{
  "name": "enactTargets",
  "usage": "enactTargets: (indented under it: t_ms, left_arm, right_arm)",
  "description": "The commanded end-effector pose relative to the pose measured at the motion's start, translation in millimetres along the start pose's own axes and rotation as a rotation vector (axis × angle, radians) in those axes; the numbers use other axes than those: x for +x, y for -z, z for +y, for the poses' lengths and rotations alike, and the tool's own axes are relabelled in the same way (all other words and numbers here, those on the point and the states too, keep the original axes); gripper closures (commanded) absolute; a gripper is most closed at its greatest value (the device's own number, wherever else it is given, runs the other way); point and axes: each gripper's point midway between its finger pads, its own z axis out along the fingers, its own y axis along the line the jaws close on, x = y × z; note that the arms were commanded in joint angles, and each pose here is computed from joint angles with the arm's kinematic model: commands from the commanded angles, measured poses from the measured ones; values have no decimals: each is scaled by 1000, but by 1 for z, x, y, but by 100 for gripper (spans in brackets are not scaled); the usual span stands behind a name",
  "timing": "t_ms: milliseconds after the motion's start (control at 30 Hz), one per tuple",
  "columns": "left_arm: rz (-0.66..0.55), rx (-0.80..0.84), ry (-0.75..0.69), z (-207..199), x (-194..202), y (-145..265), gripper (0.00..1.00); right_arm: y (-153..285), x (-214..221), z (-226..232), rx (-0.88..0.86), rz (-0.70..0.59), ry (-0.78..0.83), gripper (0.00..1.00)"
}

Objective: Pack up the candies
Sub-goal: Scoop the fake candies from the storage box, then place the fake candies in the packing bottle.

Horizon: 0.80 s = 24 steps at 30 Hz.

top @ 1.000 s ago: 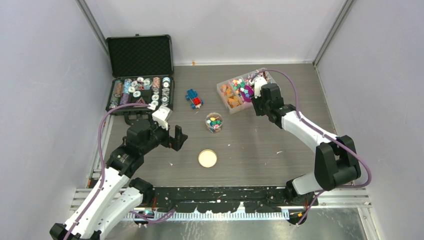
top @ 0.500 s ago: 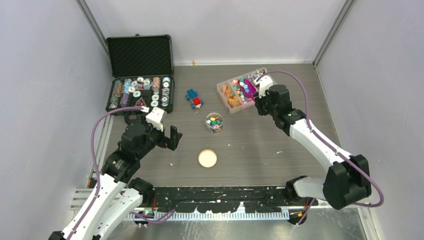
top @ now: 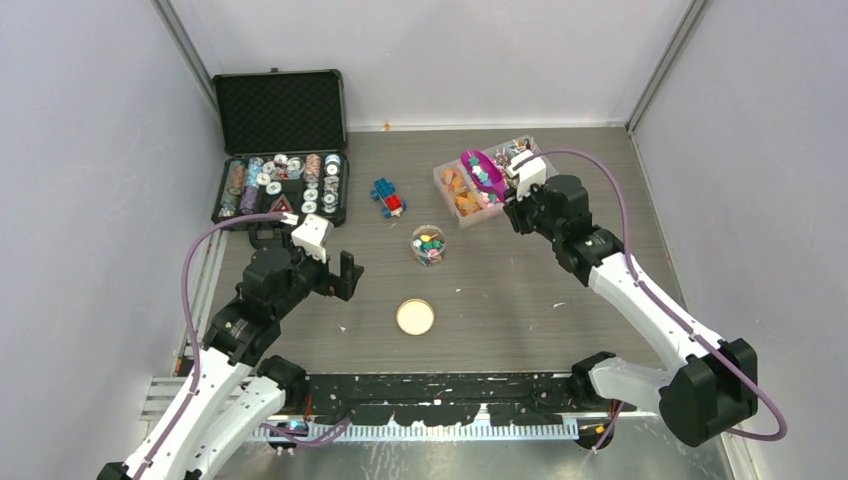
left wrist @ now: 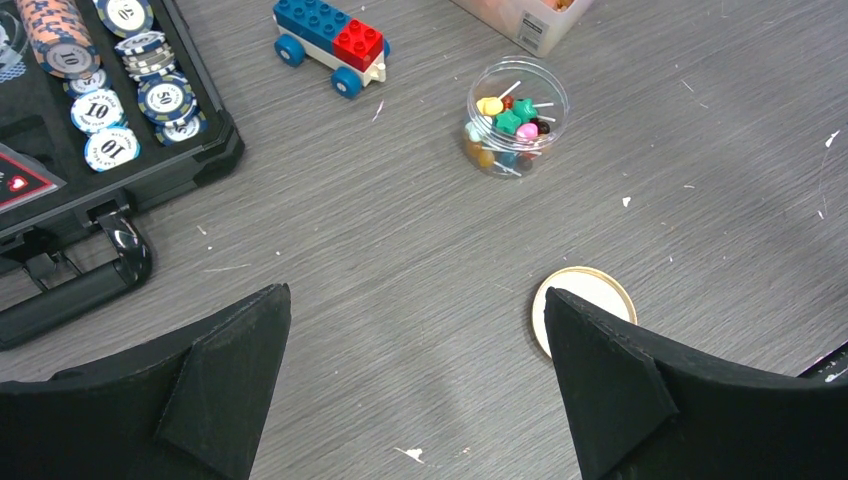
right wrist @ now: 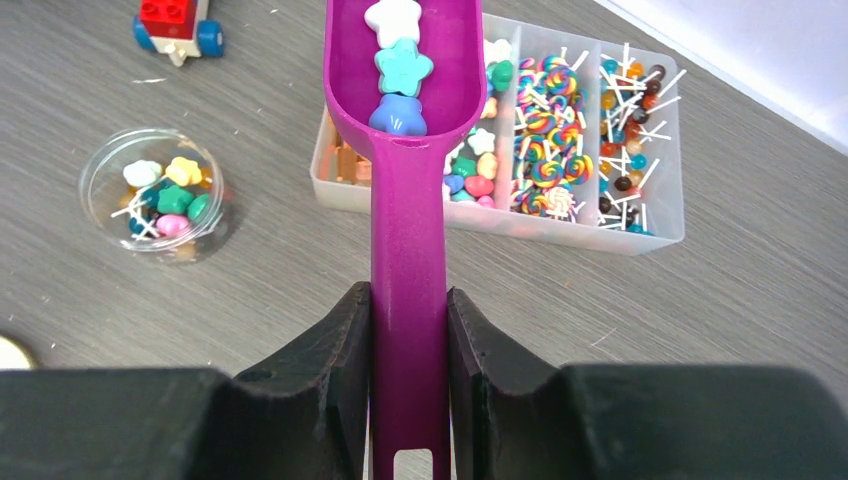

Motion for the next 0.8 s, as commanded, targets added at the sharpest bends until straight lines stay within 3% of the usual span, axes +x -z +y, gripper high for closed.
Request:
enactTargets:
  t_ms: [0, 767]
  left_arm:
    - [-34, -9, -18, 1, -14, 4, 0]
    - [-65, -8, -35, 1, -17, 8, 0]
  right_arm:
    - [9, -28, 11, -29, -73, 57, 99]
    - [49, 0, 81, -222, 172, 350, 100]
